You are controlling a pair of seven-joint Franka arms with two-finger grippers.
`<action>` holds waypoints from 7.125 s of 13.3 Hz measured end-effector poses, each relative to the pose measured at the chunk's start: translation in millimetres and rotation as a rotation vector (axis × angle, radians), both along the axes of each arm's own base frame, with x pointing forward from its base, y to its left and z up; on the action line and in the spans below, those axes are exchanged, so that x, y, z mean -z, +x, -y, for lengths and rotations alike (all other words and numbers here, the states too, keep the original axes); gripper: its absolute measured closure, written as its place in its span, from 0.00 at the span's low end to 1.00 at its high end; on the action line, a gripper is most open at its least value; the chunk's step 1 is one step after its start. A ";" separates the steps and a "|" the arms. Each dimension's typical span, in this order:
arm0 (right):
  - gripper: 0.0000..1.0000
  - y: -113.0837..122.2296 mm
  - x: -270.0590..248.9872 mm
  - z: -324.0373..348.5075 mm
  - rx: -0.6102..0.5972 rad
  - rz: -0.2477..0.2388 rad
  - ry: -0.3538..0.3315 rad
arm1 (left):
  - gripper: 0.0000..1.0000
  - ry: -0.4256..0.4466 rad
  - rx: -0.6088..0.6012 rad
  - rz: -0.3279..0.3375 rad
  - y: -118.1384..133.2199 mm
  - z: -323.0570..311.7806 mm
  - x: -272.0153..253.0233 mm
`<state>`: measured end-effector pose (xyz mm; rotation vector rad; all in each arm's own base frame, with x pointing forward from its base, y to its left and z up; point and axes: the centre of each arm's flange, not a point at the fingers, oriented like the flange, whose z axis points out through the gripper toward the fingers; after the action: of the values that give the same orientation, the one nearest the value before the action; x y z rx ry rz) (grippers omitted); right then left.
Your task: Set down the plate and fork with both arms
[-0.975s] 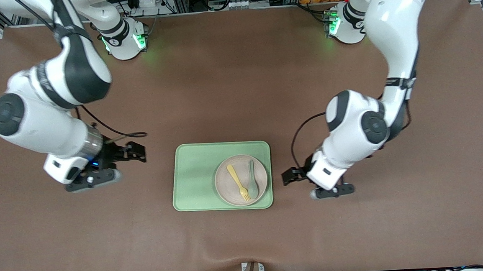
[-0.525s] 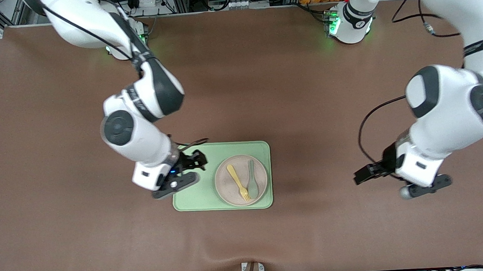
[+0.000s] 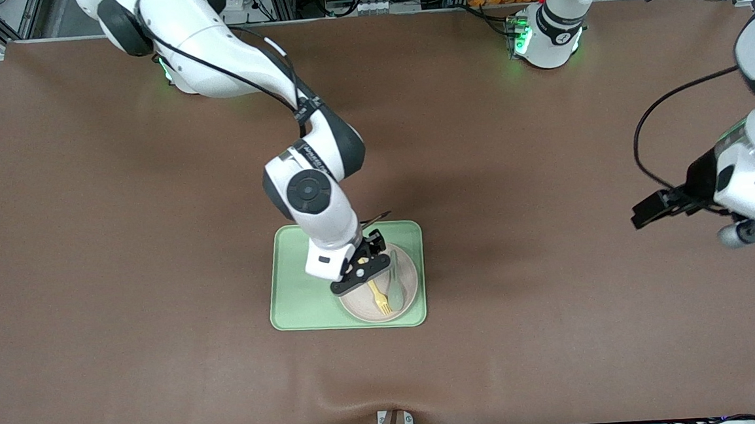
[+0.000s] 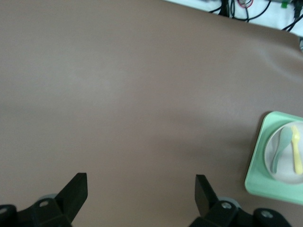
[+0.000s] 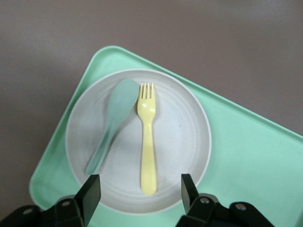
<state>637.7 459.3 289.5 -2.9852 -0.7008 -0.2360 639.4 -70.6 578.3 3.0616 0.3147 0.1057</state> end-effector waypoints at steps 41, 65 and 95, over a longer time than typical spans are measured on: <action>0.78 7.7 98.6 -1.8 -0.037 0.093 -0.026 | 0.00 0.054 0.280 -0.110 -101.8 -6.2 -61.5; 0.82 65.8 21.0 101.3 0.174 -0.049 -0.040 | 0.00 0.054 0.267 -0.110 -103.0 -13.4 -61.0; 0.00 52.9 -15.8 176.8 0.476 -0.121 0.000 | 0.00 0.054 0.268 -0.113 -102.9 -12.8 -58.6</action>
<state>690.5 282.5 305.3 -3.0854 0.0305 -0.0738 536.6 -57.9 636.8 3.1336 -0.0965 -0.0739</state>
